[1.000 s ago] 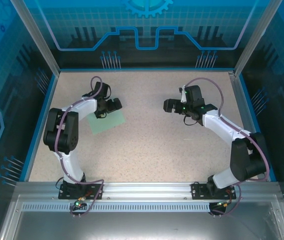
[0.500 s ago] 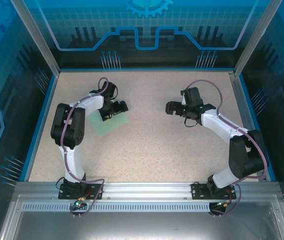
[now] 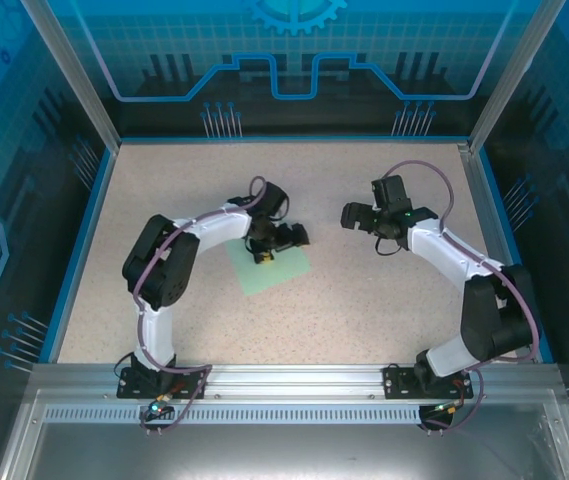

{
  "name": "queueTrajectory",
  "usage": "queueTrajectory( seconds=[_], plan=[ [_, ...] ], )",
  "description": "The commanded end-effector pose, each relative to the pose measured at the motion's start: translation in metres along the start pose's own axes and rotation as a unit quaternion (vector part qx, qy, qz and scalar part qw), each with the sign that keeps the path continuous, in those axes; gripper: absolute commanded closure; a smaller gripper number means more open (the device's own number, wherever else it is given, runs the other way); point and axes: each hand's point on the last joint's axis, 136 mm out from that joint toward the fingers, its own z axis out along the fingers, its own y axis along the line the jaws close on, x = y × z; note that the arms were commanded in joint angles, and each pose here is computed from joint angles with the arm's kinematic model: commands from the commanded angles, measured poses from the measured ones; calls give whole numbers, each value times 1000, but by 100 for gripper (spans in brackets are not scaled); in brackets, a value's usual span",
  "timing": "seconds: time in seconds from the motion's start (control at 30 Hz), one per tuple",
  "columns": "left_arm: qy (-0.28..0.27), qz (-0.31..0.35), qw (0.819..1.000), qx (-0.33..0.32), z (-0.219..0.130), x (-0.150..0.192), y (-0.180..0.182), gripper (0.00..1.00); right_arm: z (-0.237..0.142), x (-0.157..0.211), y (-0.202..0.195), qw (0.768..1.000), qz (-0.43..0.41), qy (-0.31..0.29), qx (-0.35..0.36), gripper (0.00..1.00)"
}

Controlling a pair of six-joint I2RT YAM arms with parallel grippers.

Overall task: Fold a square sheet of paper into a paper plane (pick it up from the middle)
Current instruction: Move the square sheet of paper to the center of the table.

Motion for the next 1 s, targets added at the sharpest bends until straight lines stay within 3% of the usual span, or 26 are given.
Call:
queueTrajectory(
  seconds=[0.0, 0.23, 0.47, 0.57, 0.7, 0.8, 0.97],
  plan=[
    [77, -35, 996, 19, 23, 43, -16, 2, -15, -6, -12, 999, 25, -14, 19, 1],
    [107, -36, 988, 108, 21, 54, -70, 1, -28, -6, -23, 999, 29, -26, 35, 0],
    [41, 8, 986, 160, -55, 18, -94, 2, -30, 5, -2, 999, 11, 30, 7, 1],
    [-8, -6, 988, 155, -89, -7, -69, 2, -25, 19, 26, 998, -22, 58, -3, 1],
    [-76, -56, 990, 105, -118, -37, -4, 2, -9, 54, 71, 990, -78, 117, 4, 1],
    [-114, -99, 985, 80, -135, -49, 41, 2, 11, 88, 99, 978, -115, 176, 8, 4],
    [-149, -145, 977, 46, -153, -54, 96, 2, 30, 127, 135, 960, -168, 225, 18, 5]
  ],
)
